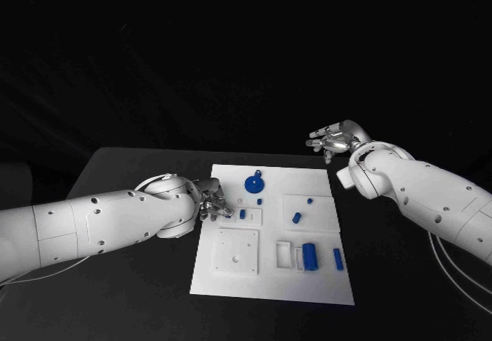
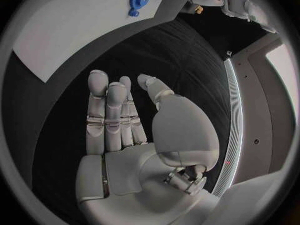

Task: Assemble the parts on the task board

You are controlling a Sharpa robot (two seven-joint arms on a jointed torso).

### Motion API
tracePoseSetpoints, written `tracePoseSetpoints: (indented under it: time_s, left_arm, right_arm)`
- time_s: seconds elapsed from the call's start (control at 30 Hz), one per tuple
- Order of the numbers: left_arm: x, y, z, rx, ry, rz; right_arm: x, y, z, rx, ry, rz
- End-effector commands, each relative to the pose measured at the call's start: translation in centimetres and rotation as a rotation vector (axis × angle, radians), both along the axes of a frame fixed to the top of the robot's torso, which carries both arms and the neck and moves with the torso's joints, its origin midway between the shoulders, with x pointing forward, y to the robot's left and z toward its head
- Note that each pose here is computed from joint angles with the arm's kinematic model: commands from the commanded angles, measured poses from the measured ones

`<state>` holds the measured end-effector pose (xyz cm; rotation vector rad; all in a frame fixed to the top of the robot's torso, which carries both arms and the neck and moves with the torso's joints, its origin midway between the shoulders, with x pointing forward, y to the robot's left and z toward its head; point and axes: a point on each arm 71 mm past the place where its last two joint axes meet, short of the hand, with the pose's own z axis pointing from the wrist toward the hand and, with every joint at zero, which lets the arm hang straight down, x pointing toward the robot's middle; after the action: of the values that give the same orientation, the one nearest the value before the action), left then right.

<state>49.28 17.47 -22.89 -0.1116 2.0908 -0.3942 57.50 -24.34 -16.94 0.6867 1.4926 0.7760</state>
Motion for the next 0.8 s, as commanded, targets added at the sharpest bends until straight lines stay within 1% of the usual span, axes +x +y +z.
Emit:
tracePoseSetpoints:
  time_s: [0.03, 0.8]
  left_arm:
    - [-0.18, -0.24, -0.19, 0.006, 0.011, -0.017]
    - [-0.34, -0.56, -0.59, 0.018, 0.045, -0.025]
  right_arm:
    - [-0.03, 0.17, 0.00, -0.005, -0.002, 0.018]
    - [-0.05, -0.07, -0.10, -0.006, -0.002, 0.013]
